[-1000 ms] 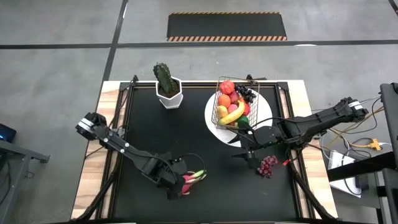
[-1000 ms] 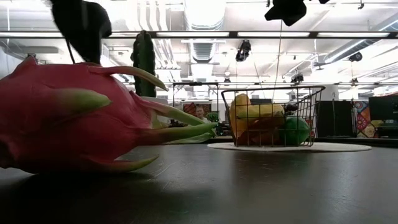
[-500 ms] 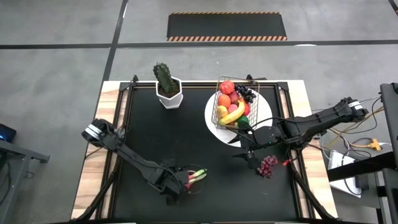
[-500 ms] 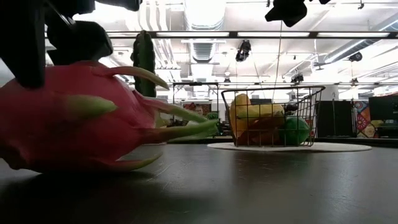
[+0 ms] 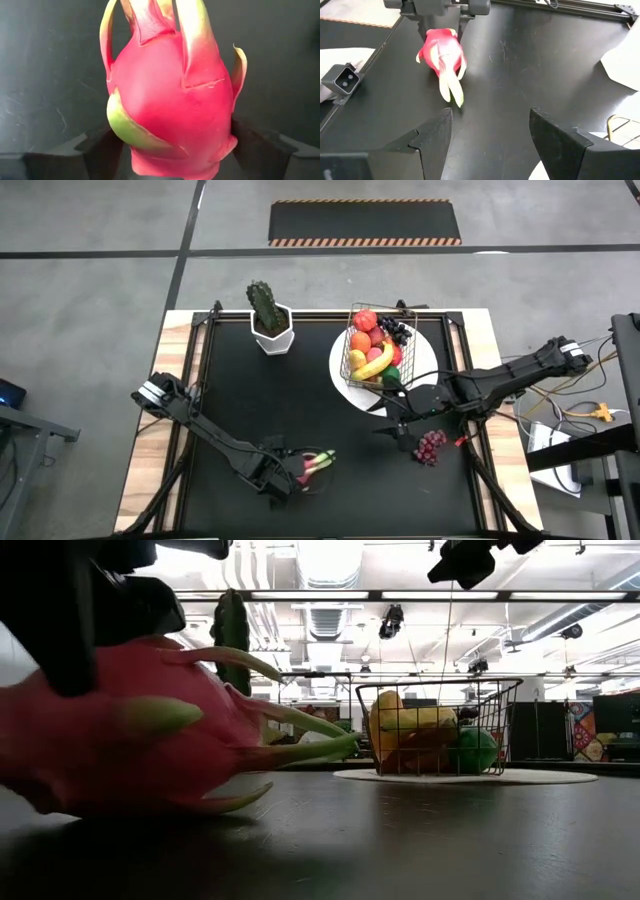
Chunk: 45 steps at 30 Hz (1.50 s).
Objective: Build produce basket
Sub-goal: Put the dragonfruit into the wire basket
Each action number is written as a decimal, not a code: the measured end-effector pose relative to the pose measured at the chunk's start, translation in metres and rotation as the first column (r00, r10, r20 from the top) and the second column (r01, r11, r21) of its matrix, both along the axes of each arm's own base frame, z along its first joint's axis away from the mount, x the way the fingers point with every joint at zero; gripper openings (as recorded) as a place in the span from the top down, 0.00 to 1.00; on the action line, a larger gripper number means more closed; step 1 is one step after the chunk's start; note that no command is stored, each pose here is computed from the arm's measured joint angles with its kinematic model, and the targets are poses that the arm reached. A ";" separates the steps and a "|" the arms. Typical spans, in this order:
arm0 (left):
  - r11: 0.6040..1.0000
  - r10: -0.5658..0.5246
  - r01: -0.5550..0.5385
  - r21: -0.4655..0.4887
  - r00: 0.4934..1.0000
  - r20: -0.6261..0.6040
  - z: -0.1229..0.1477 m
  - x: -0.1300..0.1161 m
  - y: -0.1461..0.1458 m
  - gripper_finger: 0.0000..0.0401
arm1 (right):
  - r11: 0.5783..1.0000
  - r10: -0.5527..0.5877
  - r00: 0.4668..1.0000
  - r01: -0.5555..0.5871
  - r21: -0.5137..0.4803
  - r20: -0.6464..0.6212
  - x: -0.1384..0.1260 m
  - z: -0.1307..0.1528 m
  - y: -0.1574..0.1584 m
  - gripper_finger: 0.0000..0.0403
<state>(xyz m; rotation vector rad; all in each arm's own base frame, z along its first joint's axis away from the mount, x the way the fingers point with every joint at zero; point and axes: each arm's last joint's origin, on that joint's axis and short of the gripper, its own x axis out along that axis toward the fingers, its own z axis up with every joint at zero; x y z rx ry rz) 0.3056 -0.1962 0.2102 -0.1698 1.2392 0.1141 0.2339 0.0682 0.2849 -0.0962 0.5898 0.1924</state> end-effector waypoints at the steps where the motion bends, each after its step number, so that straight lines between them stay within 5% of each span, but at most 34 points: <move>1: 1.000 -0.001 0.000 0.014 1.000 0.007 0.000 0.000 0.000 0.25 | 1.000 0.000 1.000 0.000 0.002 0.006 0.000 -0.002 0.000 0.38; 8: 0.982 -0.065 0.041 0.185 0.990 0.126 0.017 -0.004 0.007 0.30 | 1.000 -0.001 0.999 0.000 0.011 0.039 0.001 -0.016 0.000 0.38; 13: 0.922 -0.134 0.036 0.386 0.964 0.230 0.034 -0.010 0.017 0.31 | 1.000 -0.015 0.997 0.014 0.017 0.077 0.002 -0.023 0.000 0.38; 21: 0.824 -0.311 -0.023 0.566 0.817 0.485 0.051 -0.014 0.030 0.31 | 0.999 -0.032 0.996 0.031 0.011 0.085 0.000 -0.023 0.000 0.38; 26: 0.803 -0.375 -0.103 0.588 0.678 0.632 0.032 -0.016 0.047 0.31 | 1.000 -0.019 0.975 0.017 0.014 0.222 0.008 -0.033 0.002 0.38; 32: 0.822 -0.369 -0.207 0.530 0.514 0.774 0.010 -0.027 0.066 0.31 | 0.999 -0.027 0.917 0.014 0.036 0.398 0.014 -0.057 0.003 0.38; 37: 0.811 -0.397 -0.222 0.541 0.470 0.788 0.004 -0.035 0.070 0.31 | 0.996 -0.077 0.856 0.040 0.083 0.512 0.024 -0.066 0.004 0.37; 45: 0.810 -0.401 -0.220 0.544 0.470 0.787 0.002 -0.036 0.071 0.31 | 0.984 -0.172 0.849 0.118 0.137 0.500 0.051 -0.061 0.000 0.22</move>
